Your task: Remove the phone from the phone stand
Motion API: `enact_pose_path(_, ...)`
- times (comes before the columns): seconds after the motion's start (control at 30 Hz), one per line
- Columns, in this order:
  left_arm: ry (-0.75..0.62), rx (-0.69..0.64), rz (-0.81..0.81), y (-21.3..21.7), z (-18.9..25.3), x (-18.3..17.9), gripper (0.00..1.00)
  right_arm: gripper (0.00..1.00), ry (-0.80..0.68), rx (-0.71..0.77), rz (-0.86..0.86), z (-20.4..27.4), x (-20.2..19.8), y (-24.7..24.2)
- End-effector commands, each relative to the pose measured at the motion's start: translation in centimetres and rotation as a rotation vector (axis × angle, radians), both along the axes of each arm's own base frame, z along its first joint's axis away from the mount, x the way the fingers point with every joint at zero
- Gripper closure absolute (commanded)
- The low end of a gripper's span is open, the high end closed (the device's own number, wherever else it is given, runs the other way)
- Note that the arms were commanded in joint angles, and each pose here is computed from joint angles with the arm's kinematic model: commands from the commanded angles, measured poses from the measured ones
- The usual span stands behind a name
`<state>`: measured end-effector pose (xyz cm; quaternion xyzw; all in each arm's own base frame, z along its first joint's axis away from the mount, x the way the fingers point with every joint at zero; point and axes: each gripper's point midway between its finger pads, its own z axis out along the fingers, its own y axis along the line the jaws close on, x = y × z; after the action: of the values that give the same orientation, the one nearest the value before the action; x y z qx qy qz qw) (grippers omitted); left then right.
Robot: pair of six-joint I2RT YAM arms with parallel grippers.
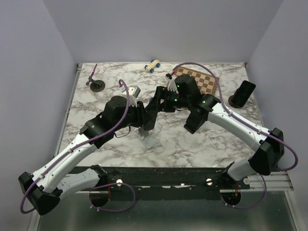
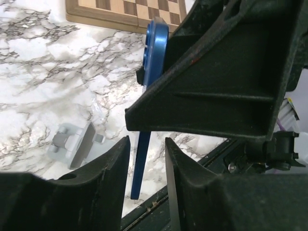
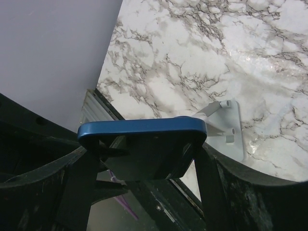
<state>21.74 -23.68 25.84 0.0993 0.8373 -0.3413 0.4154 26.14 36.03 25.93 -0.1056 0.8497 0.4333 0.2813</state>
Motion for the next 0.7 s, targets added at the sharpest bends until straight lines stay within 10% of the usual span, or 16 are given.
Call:
enact_pose_path(0.0, -0.011, 0.062, 0.1, 0.8, 0.4, 1.3, 0.6, 0.99, -0.022, 0.1, 0.033, 2.6, -0.8, 0.4)
enact_pose_path(0.47, -0.03, 0.11, 0.103, 0.2, 0.7, 2.2, 0.89, 0.99, -0.021, 0.178, 0.041, 4.2, -1.5, 0.8)
enact_pose_path(0.67, -0.075, 0.042, 0.175, 1.1, 2.0, 2.5, 1.0, 0.02, -0.065, 0.126, -0.014, 4.0, -0.7, -0.3)
